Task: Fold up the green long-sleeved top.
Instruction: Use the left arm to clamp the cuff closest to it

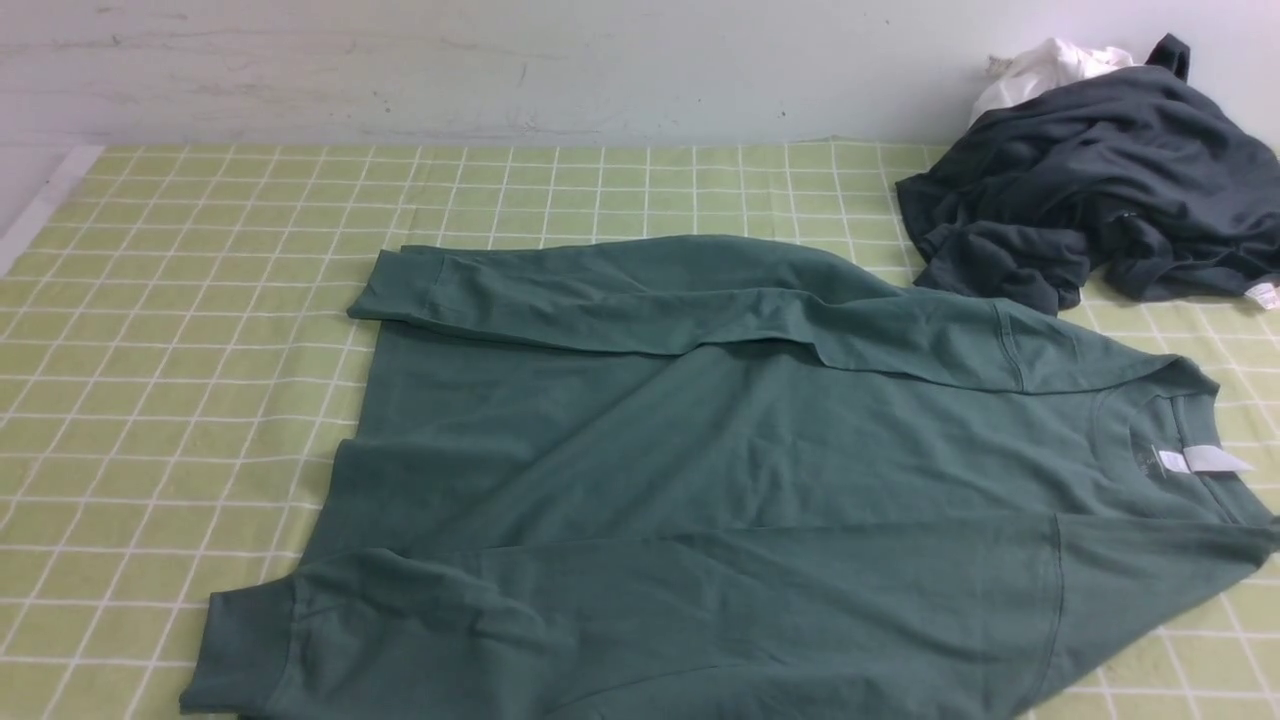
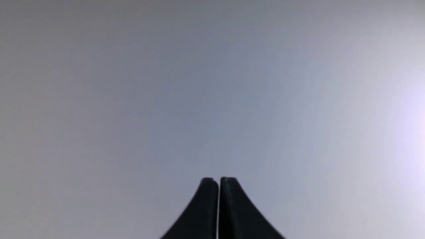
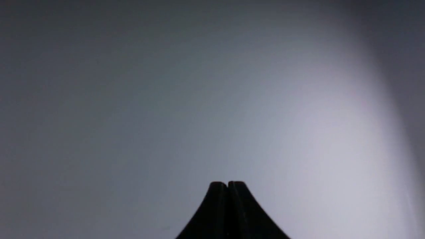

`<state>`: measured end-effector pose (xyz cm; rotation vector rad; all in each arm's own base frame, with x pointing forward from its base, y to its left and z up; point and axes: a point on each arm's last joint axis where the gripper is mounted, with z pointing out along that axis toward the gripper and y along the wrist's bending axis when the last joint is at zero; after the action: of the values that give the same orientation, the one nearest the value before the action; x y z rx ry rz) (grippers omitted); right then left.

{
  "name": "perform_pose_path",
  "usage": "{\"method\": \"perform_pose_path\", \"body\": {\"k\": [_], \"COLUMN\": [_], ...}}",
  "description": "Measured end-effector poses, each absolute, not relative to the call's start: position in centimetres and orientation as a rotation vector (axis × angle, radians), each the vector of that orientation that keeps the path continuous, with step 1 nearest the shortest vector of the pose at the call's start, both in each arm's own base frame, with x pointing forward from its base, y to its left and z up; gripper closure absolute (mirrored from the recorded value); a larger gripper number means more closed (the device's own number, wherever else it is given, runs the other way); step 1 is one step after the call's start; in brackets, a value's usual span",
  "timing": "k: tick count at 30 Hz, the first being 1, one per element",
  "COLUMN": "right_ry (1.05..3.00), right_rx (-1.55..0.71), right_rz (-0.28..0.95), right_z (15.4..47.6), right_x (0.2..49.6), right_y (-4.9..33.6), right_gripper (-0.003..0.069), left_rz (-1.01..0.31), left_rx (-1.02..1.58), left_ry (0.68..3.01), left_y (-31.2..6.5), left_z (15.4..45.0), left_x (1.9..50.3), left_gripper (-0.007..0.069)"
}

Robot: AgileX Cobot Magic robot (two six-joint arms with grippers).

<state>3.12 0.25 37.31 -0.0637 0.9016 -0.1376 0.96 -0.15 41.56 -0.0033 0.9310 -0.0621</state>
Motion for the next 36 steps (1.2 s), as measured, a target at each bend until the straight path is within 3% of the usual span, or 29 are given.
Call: {"method": "perform_pose_path", "body": {"k": [2, 3, 4, 9, 13, 15, 21, 25, 29, 32, 36], "right_ry": [1.118, 1.128, 1.282, 1.986, 2.245, 2.394, 2.503, 2.506, 2.452, 2.436, 2.425], "right_rx": [-0.083, -0.080, -0.053, 0.056, -0.053, -0.235, -0.528, -0.643, -0.755, -0.786, -0.787], "right_rz": [-0.191, -0.193, -0.186, -0.017, 0.094, 0.175, 0.344, 0.410, 0.434, 0.441, 0.440], "right_z": [38.6, 38.7, 38.6, 34.3, 31.7, 29.8, 27.2, 26.2, 25.9, 25.8, 25.8], "right_x": [5.8, 5.7, 7.7, 13.2, 14.8, 15.9, 17.8, 18.4, 18.6, 18.6, 18.7], "right_y": [-0.1, -0.1, -0.5, -0.3, 1.3, 3.1, 6.4, 7.9, 9.6, 10.1, 10.2], "right_gripper": [0.0673, 0.0673, 0.0673, 0.0673, 0.0673, 0.0673, 0.0673, 0.0673, 0.0673, 0.0673, 0.0673], "left_rz": [-0.048, -0.047, -0.048, -0.088, -0.145, -0.221, -0.267, -0.266, -0.240, -0.185, -0.116], "left_rx": [-0.022, -0.024, -0.043, -0.104, -0.017, 0.037, 0.011, -0.018, -0.060, -0.054, -0.123], "left_ry": [1.112, 1.121, 1.265, 2.065, 2.396, 2.535, 2.681, 2.779, 2.849, 2.863, 2.909], "left_y": [0.0, 0.0, 0.1, -0.2, -1.0, -1.6, -1.9, -1.9, -1.7, -1.3, -0.1], "left_z": [42.4, 42.4, 41.8, 34.5, 31.0, 29.0, 25.0, 22.1, 19.3, 18.2, 16.6], "left_x": [3.7, 3.7, 5.9, 13.1, 15.1, 17.0, 21.1, 23.0, 24.5, 25.2, 25.7], "left_gripper": [0.0629, 0.0629, 0.0629, 0.0629, 0.0629, 0.0629, 0.0589, 0.0487, 0.0300, 0.0215, 0.0172]}}
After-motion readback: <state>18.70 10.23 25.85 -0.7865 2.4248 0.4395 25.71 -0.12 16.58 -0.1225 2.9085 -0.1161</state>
